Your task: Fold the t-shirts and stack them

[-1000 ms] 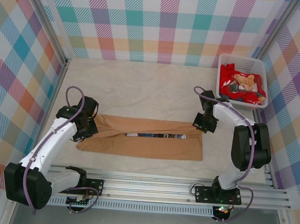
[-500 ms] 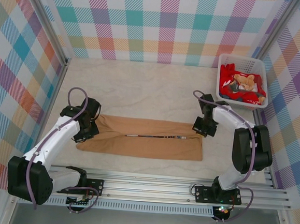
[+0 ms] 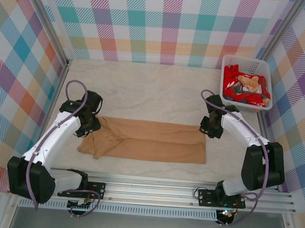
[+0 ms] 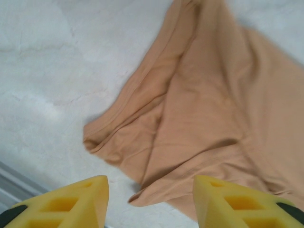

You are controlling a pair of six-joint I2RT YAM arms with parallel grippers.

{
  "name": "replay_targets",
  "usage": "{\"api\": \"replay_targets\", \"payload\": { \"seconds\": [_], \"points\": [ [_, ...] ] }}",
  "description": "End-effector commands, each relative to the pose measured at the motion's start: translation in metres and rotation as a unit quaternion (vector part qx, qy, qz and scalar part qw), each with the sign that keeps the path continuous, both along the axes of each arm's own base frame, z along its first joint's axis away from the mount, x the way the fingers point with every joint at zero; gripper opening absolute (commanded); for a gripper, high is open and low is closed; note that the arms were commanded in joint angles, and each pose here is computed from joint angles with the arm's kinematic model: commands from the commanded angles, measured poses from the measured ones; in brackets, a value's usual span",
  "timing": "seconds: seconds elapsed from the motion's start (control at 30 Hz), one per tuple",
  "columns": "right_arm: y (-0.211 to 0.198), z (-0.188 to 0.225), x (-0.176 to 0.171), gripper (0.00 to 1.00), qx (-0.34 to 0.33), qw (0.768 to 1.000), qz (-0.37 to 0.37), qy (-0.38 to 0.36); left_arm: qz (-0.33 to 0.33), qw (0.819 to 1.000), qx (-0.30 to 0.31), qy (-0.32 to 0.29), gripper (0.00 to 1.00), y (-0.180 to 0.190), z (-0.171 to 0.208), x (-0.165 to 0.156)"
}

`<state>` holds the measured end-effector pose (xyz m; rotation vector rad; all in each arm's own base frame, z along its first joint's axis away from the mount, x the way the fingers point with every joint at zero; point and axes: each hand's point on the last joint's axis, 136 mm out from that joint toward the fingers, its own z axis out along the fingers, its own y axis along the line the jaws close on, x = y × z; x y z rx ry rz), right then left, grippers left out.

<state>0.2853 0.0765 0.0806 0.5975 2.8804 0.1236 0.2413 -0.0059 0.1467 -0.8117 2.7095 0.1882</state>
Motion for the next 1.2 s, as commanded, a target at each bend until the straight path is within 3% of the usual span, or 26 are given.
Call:
{"api": "replay_targets", "payload": {
  "seconds": [0.0, 0.17, 0.33, 0.53, 0.73, 0.87, 1.03, 1.17],
  "points": [
    [0.03, -0.001, 0.015, 0.17, 0.06, 0.998, 0.018, -0.008, 0.018, 0.999, -0.041, -0.008, 0.5, -0.002, -0.005, 0.038],
    [0.042, -0.023, 0.017, 0.15, 0.09, 0.996, 0.009, 0.016, 0.064, 0.991, -0.116, 0.016, 0.43, 0.014, -0.044, 0.081],
    [0.036, -0.044, 0.02, 0.14, 0.066, 0.997, 0.01, 0.04, 0.074, 0.991, -0.111, 0.02, 0.39, 0.038, -0.069, 0.103],
    [0.035, -0.053, 0.025, 0.14, 0.052, 0.997, 0.018, 0.05, 0.112, 0.981, -0.154, -0.019, 0.52, 0.045, -0.078, 0.12],
    [0.03, -0.059, 0.023, 0.13, 0.04, 0.997, 0.015, 0.065, 0.138, 0.971, -0.189, -0.04, 0.53, 0.038, -0.08, 0.127],
    [0.026, -0.064, 0.019, 0.12, 0.034, 0.997, 0.007, 0.076, 0.14, 0.97, -0.197, -0.02, 0.43, 0.034, -0.098, 0.124],
    [0.025, -0.065, 0.016, 0.12, 0.031, 0.996, 0.007, 0.082, 0.14, 0.974, -0.176, -0.011, 0.2, 0.045, -0.109, 0.115],
    [0.023, -0.066, 0.015, 0.12, 0.025, 0.996, 0.006, 0.085, 0.135, 0.978, -0.158, 0.015, 0.11, 0.053, -0.118, 0.107]
  ]
}}
